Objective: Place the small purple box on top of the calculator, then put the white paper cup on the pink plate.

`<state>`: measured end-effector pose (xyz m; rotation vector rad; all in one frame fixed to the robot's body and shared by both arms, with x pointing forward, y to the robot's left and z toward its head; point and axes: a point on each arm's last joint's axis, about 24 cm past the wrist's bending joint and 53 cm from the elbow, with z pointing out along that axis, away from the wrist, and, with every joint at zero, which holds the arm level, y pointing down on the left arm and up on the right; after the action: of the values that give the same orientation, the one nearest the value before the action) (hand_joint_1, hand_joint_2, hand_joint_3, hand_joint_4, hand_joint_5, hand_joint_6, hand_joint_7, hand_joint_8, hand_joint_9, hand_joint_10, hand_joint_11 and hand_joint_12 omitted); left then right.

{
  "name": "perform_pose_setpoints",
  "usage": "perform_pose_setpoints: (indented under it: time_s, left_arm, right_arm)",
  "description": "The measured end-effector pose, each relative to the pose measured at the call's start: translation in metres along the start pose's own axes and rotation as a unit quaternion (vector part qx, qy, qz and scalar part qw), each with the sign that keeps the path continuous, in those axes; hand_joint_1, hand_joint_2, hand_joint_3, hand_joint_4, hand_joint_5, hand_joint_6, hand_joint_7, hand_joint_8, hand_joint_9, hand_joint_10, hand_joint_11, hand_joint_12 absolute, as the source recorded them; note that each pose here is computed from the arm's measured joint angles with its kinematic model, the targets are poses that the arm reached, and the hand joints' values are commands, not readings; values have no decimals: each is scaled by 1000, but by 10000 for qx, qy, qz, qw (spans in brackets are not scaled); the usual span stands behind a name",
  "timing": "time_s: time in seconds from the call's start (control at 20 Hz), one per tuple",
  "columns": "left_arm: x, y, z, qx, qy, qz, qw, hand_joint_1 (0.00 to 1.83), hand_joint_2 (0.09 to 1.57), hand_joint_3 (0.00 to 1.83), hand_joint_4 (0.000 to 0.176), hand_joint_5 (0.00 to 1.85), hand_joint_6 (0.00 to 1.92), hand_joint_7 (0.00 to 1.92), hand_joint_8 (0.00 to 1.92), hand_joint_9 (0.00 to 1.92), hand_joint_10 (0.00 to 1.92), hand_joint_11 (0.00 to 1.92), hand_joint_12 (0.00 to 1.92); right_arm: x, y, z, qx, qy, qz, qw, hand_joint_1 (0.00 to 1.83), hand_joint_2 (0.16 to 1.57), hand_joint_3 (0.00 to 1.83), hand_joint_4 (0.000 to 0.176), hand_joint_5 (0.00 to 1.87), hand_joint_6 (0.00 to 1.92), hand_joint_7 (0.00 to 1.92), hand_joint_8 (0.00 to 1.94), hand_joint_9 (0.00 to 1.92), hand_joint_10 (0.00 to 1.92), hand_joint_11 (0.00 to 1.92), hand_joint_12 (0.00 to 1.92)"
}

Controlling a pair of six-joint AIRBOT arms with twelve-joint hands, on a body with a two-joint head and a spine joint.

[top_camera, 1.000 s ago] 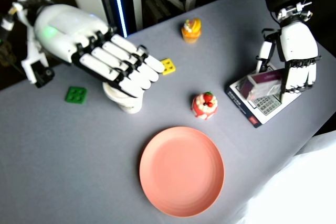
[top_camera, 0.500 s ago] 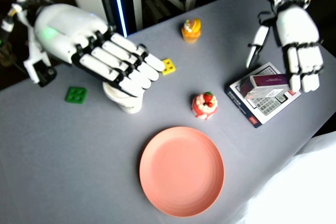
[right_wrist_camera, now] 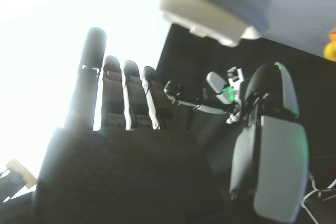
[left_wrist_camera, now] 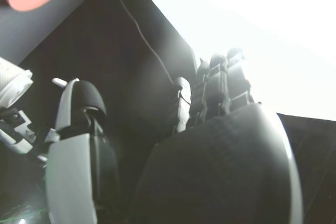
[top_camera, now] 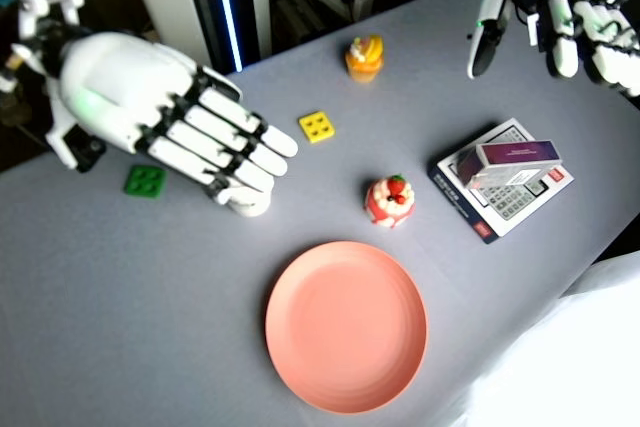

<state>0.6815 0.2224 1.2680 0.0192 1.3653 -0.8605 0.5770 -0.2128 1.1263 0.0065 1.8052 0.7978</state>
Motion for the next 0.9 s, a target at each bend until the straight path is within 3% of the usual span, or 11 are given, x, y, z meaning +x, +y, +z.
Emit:
perform_pose_setpoints:
  time_s: [0.1, 0.25, 0.4, 0.5, 0.55, 0.65, 0.7, 0.75, 0.8, 0.85, 0.9]
  left_arm:
    - [-2, 0, 0, -1, -38, -18, 10000, 766, 1129, 2, 105, 54, 23, 0, 0, 0, 0, 0, 0]
    - [-1, -1, -1, 31, -15, -4, 10000, 730, 1132, 4, 132, 26, 9, 0, 0, 0, 0, 0, 0]
    - [-1, -1, -1, 29, -7, -1, 10000, 756, 1127, 1, 132, 45, 16, 0, 0, 0, 0, 0, 0]
    - [0, -1, -1, 31, 7, 7, 10000, 760, 1133, 3, 137, 39, 12, 0, 0, 0, 0, 0, 0]
    - [0, -1, -1, 33, 11, 9, 10000, 758, 1135, 4, 143, 39, 12, 0, 0, 0, 0, 0, 0]
    - [0, -1, -1, 20, 15, 3, 10000, 788, 1142, 6, 128, 49, 15, 0, 0, 0, 0, 0, 0]
    - [1, -1, -1, 23, 23, 5, 10000, 788, 1146, 7, 124, 47, 14, 0, 0, 0, 0, 0, 0]
    - [1, 0, -1, 17, 32, 8, 10000, 788, 1146, 7, 124, 47, 14, 0, 0, 0, 0, 0, 0]
    - [1, 0, -1, 9, 40, 0, 10000, 775, 1149, 8, 126, 47, 13, 0, 0, 0, 0, 0, 0]
    - [2, 0, -1, 7, 44, -8, 10000, 800, 1154, 8, 118, 56, 15, 0, 0, 0, 0, 0, 0]
    - [3, 1, -2, 3, 59, -17, 10000, 800, 1154, 8, 118, 56, 15, 0, 0, 0, 0, 0, 0]
  right_arm:
    - [7, -6, 3, 56, 82, 54, 9999, 632, 904, 0, 0, 0, 0, 0, 0, 0, 0, 0, 1849]
    - [19, -15, 8, 149, 216, 175, 9995, 681, 916, 0, 0, 0, 0, 0, 0, 0, 0, 0, 1669]
    - [29, -31, 16, 325, 341, 416, 9980, 754, 932, 0, 0, 0, 0, 0, 0, 0, 0, 0, 1530]
    - [29, -31, 21, 316, 337, 445, 9979, 796, 952, 3, 0, 0, 0, 0, 0, 0, 0, 0, 1586]
    - [31, -31, 22, 304, 352, 450, 9979, 865, 992, 16, 0, 0, 0, 0, 0, 105, 59, 0, 1732]
    - [32, -31, 26, 291, 352, 500, 9977, 987, 1075, 0, 0, 87, 34, 159, 41, 37, 917, 0, 1831]
    - [31, -29, 27, 268, 329, 511, 9978, 1148, 1124, 4, 0, 311, 469, 426, 640, 332, 1349, 239, 1910]
    - [30, -29, 27, 266, 316, 519, 9978, 1148, 1124, 4, 0, 311, 469, 426, 640, 332, 1349, 239, 1910]
    - [28, -28, 28, 245, 287, 516, 9980, 1223, 1124, 2, 0, 305, 772, 465, 898, 450, 1456, 389, 1919]
    - [27, -27, 28, 217, 269, 566, 9978, 1245, 1140, 9, 0, 247, 1230, 409, 1220, 536, 1695, 595, 1921]
    - [27, -26, 28, 201, 283, 574, 9977, 1245, 1140, 9, 0, 247, 1230, 409, 1220, 536, 1695, 595, 1921]
